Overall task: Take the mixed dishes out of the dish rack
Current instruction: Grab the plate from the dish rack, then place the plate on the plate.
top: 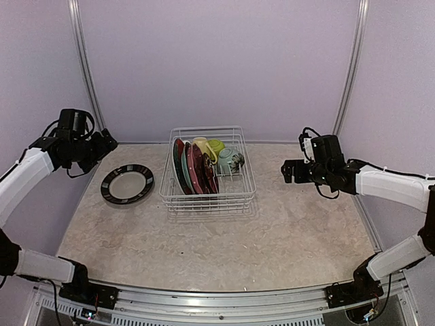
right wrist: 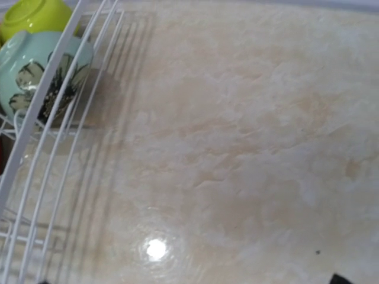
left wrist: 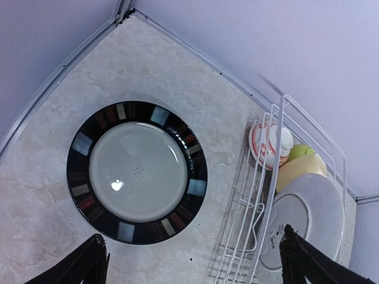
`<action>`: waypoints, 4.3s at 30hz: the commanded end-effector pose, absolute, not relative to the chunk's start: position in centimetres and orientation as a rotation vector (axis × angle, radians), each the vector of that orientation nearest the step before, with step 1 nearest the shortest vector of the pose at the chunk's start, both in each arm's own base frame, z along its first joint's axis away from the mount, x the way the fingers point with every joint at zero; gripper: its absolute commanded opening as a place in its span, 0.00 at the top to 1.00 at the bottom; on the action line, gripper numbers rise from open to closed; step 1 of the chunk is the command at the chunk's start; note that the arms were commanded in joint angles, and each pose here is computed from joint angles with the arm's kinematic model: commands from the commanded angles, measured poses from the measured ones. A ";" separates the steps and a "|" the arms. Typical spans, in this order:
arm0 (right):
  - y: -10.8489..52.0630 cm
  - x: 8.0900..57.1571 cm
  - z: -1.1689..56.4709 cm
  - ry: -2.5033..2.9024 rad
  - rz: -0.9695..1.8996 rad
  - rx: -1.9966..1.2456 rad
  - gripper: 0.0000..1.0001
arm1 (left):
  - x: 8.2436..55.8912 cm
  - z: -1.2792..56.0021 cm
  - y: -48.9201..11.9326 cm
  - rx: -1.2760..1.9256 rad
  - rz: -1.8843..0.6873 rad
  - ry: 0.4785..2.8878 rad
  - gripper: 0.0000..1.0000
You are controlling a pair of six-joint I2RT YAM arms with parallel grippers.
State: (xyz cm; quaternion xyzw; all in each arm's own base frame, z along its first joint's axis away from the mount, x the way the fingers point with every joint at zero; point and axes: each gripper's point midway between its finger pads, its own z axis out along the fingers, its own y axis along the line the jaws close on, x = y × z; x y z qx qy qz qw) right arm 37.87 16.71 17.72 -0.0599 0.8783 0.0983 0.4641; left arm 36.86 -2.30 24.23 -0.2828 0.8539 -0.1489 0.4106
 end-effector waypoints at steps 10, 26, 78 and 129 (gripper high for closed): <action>16.7 37.7 18.0 2.192 0.211 -0.159 0.00 | 38.2 29.3 -14.2 -0.247 -0.278 2.280 0.06; 17.4 36.8 18.4 2.163 0.301 -0.177 0.00 | 40.3 23.5 -22.7 -0.008 -0.092 2.495 0.05; 16.5 36.6 17.5 2.179 0.250 -0.150 0.00 | 43.4 21.1 -23.7 0.004 0.296 2.518 0.99; 17.1 37.2 17.9 2.174 0.271 -0.156 0.00 | 38.9 36.3 -13.6 -0.201 0.014 2.270 1.00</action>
